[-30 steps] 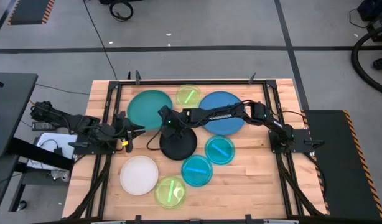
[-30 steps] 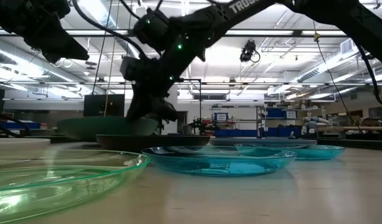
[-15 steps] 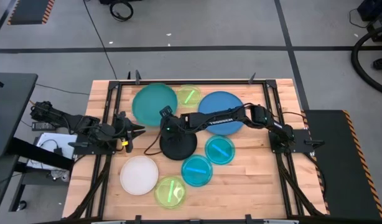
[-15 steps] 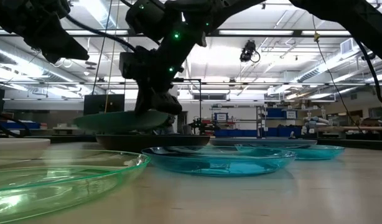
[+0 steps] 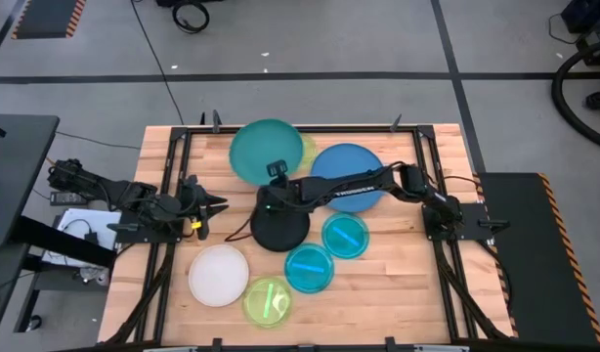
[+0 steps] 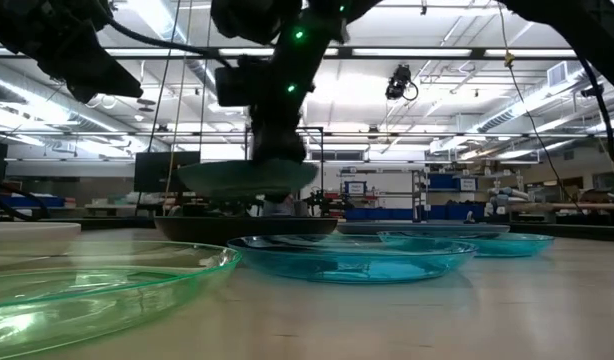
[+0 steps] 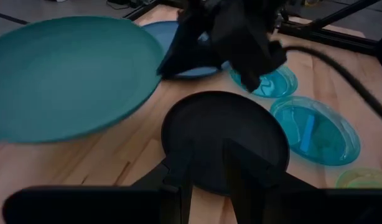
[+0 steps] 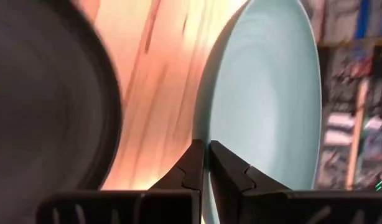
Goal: Stack plastic plates
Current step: Stack the green plate on top of the blue plate
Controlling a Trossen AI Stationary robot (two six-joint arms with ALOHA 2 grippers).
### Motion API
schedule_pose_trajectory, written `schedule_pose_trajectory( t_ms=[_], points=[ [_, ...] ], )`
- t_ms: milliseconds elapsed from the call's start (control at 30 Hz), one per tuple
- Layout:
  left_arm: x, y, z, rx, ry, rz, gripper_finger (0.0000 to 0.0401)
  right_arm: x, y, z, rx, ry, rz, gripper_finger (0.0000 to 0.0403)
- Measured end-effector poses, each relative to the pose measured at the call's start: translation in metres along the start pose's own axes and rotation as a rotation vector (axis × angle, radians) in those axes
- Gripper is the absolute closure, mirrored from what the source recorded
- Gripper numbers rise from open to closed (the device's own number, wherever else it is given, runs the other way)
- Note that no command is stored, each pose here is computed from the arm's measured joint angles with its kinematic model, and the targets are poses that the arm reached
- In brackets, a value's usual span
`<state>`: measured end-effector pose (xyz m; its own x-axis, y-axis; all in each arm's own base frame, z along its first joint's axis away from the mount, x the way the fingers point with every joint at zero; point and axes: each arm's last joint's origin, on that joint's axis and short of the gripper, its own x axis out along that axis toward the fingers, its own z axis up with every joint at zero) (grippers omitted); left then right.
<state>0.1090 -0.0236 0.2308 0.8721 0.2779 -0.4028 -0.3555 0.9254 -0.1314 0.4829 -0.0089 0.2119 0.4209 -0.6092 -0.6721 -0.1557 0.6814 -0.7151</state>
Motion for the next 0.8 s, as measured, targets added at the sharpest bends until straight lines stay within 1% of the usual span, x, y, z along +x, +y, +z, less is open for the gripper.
schedule_pose_trajectory(
  t_ms=[133,367,567,800],
  points=[
    [0.002,-0.001,-0.002,0.002,-0.015,-0.002,0.0310,-0.014,-0.008,-0.009,0.099,0.044,0.022,0.0376],
    [0.016,-0.004,-0.015,0.027,-0.134,-0.022,0.0310,-0.029,-0.014,-0.023,0.211,0.143,0.028,0.0376],
    [0.017,-0.004,-0.016,0.019,-0.146,-0.027,0.0310,-0.026,-0.004,-0.034,0.273,0.222,0.031,0.0376],
    [0.017,-0.004,-0.016,0.017,-0.143,-0.026,0.0310,-0.024,0.007,-0.052,0.329,0.359,0.001,0.0376]
  ],
)
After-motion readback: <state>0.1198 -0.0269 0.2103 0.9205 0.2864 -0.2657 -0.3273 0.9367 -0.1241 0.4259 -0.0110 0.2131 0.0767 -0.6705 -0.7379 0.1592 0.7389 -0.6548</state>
